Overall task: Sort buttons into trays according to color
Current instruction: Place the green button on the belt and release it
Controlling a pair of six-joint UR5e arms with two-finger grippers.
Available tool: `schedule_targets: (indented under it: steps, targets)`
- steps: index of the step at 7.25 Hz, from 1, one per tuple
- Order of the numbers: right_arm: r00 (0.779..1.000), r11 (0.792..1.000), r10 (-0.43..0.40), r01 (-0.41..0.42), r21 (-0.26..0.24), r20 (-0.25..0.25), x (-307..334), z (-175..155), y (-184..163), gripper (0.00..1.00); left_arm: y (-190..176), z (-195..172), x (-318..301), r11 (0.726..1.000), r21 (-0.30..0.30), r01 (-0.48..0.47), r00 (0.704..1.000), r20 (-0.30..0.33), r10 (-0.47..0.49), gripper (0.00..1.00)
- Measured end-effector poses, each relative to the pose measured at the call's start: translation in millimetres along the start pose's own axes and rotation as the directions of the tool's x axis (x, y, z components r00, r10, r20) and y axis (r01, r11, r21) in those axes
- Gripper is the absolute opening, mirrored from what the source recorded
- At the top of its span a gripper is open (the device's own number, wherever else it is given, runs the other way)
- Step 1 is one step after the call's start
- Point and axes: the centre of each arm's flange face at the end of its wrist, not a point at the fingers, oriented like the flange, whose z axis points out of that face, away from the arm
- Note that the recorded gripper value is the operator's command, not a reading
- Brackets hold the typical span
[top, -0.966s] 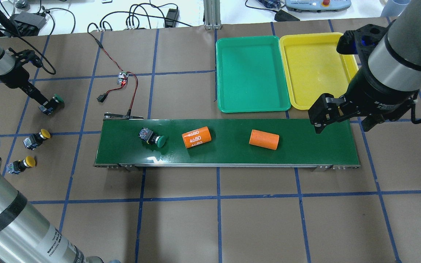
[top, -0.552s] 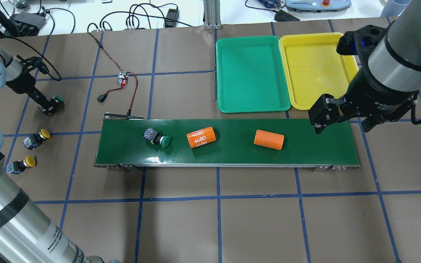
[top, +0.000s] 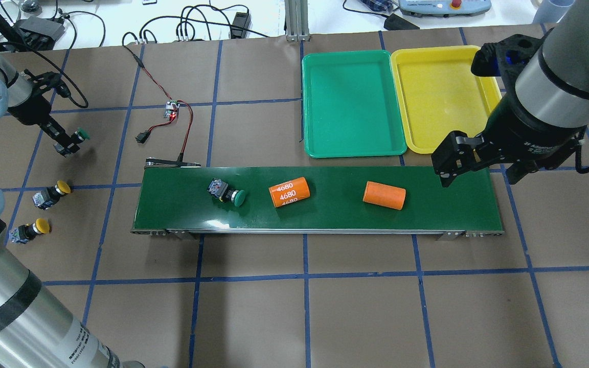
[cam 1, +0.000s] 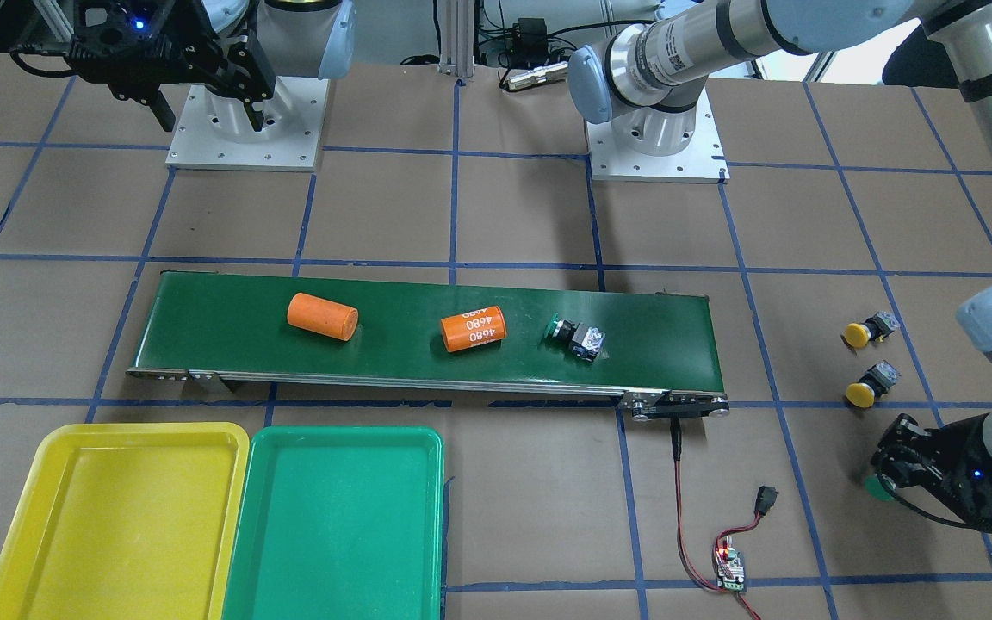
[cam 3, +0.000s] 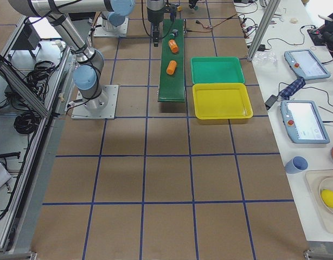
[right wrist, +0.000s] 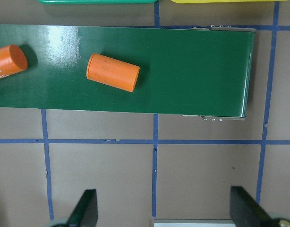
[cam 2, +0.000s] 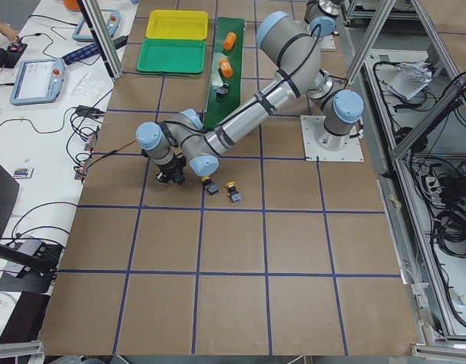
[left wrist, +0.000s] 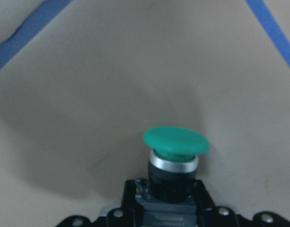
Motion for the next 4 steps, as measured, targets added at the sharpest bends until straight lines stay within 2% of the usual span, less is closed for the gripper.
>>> schedule_targets:
  steps: [2,4]
  targets:
    - [1.0,1.0,0.001,-0.001,-0.001,0.001,0,0,0,1.0,-13,-35,61,0.998,-0.004,-0.056,0.998,0.007,0.056,0.0]
    - [1.0,1.0,0.0,0.0,-0.002,0.0,0,0,0,1.0,-37,-56,138,0.988,-0.004,-0.157,0.987,0.02,0.157,0.0]
